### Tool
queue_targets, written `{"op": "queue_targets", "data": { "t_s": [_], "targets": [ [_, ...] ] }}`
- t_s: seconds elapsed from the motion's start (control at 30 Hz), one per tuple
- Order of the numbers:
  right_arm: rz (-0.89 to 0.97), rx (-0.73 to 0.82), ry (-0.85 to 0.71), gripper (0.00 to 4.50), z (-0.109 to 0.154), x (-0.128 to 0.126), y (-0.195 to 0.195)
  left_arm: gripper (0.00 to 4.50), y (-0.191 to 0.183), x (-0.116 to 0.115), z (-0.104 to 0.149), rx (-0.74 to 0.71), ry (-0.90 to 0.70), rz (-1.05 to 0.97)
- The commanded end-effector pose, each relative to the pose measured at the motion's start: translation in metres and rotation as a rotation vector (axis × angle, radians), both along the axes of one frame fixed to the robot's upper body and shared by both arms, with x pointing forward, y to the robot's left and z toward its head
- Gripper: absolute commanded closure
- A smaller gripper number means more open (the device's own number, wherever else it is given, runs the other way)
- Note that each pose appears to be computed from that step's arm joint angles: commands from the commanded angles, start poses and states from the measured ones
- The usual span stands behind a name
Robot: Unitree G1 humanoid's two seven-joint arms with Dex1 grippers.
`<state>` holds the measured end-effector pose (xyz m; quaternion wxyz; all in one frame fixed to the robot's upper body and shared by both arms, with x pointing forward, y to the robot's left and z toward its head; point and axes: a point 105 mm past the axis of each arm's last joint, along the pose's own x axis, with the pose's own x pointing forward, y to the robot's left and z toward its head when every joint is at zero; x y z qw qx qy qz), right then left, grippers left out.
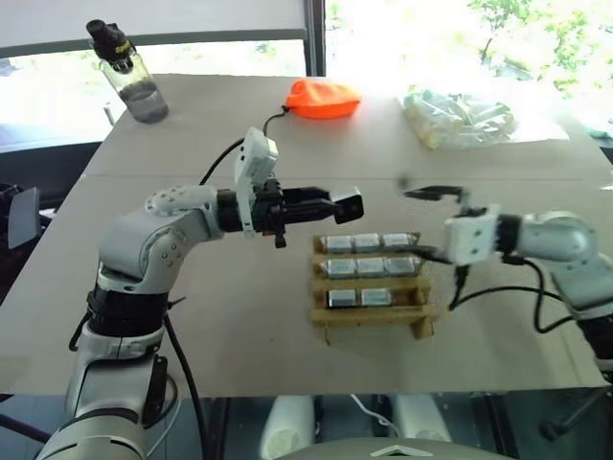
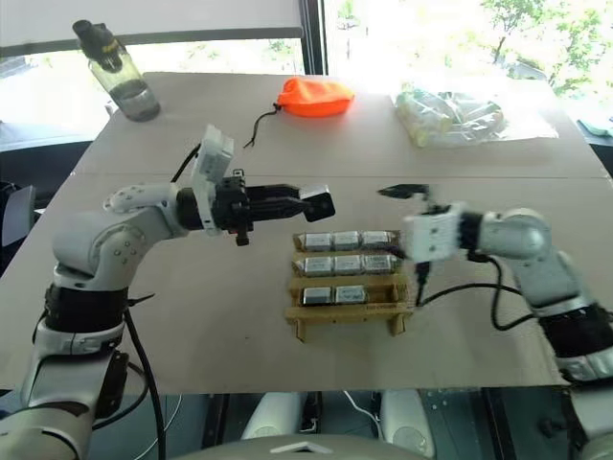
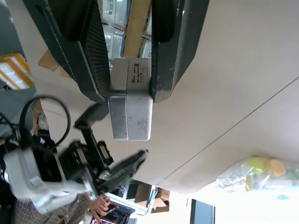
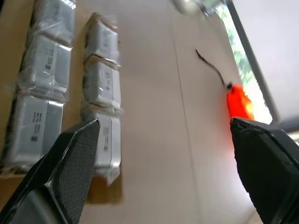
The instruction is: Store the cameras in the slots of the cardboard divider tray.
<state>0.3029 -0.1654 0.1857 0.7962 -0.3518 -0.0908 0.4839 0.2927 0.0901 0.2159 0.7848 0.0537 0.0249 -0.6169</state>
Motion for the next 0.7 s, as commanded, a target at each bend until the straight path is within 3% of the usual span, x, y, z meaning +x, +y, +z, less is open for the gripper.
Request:
{"op": "queue_targets", "data": {
  "t_s": [0.03,0.13,0.23,0.33,0.7],
  "targets": [
    [-0.063,0.176,0.188,0.08,0.008,-0.016,-0.034,3.83,-0.017,-0.018,-0.001,0.028,-0.096,-0.071],
    [-0.075,0.257,0.387,0.08,-0.012,-0.047,-0.049,3.83,-0.027,-0.027,-0.011,0.046,-0.106,-0.102],
    [-0.055,0.399,0.445,0.08,-0.022,-0.073,-0.066,3.83,-0.039,-0.033,-0.019,0.031,-0.088,-0.128],
    [-0.073,0.35,0.596,0.08,-0.061,-0.101,-0.087,3.83,-0.052,-0.04,-0.033,0.076,-0.101,-0.176],
    [0.052,0.444,0.59,0.08,-0.071,-0.125,-0.096,3.83,-0.066,-0.043,-0.042,0.037,-0.023,-0.214]
  ]
}}
